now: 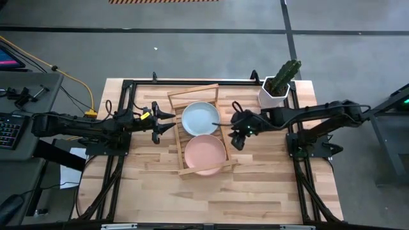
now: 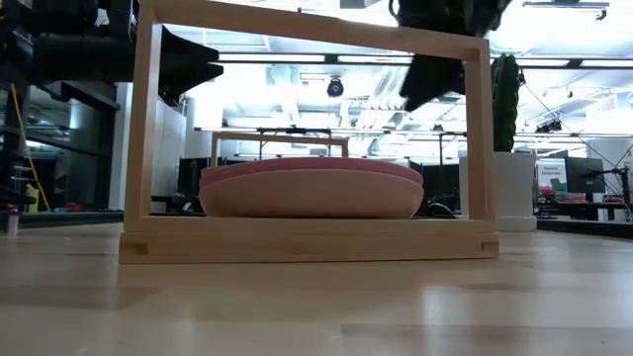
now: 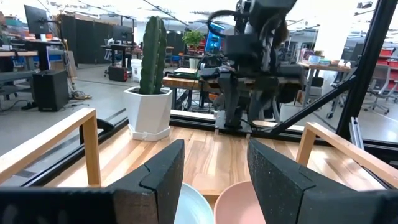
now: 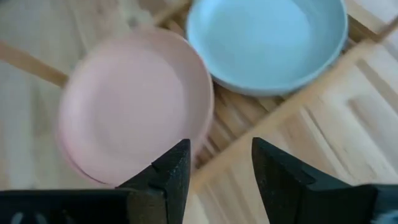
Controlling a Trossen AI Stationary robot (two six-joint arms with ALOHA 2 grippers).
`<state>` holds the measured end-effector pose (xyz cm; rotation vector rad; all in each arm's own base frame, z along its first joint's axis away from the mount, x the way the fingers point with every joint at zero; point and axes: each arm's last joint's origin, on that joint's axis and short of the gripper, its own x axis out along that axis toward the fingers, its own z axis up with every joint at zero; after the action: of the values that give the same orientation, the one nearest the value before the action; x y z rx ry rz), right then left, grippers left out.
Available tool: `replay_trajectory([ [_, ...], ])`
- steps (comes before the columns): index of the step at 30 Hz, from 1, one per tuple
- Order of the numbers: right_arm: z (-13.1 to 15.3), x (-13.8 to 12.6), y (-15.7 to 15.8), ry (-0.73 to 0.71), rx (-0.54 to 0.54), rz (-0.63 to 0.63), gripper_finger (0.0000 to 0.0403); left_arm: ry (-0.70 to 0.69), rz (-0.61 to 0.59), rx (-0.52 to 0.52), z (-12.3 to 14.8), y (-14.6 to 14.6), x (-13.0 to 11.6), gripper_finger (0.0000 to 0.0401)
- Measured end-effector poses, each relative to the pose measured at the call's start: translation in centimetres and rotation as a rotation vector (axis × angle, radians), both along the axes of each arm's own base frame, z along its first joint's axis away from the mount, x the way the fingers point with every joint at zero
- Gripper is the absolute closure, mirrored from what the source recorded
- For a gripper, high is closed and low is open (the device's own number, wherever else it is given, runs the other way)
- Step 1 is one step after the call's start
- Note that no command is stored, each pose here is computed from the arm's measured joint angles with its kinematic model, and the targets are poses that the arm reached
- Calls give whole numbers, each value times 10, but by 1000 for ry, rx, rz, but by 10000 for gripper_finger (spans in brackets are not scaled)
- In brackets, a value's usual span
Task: Place and stack plates onto a shelf
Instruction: Return to Home Position
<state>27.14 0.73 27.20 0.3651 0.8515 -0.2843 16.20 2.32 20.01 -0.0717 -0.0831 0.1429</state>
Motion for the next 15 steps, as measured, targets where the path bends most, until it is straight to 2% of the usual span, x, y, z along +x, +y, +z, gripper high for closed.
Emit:
replay_trajectory([
  [3,-11,-5,3,53,-29,-6,255,0,0,0,0,0,0,235],
  [8,-44,-24,0,141,-3,-57,279,0,-1,-3,0,0,0,235],
  [12,-58,-43,-3,80,39,-104,317,3,2,13,0,0,0,235],
  [15,-57,-54,-3,-31,56,-94,356,-12,62,32,2,2,0,236],
])
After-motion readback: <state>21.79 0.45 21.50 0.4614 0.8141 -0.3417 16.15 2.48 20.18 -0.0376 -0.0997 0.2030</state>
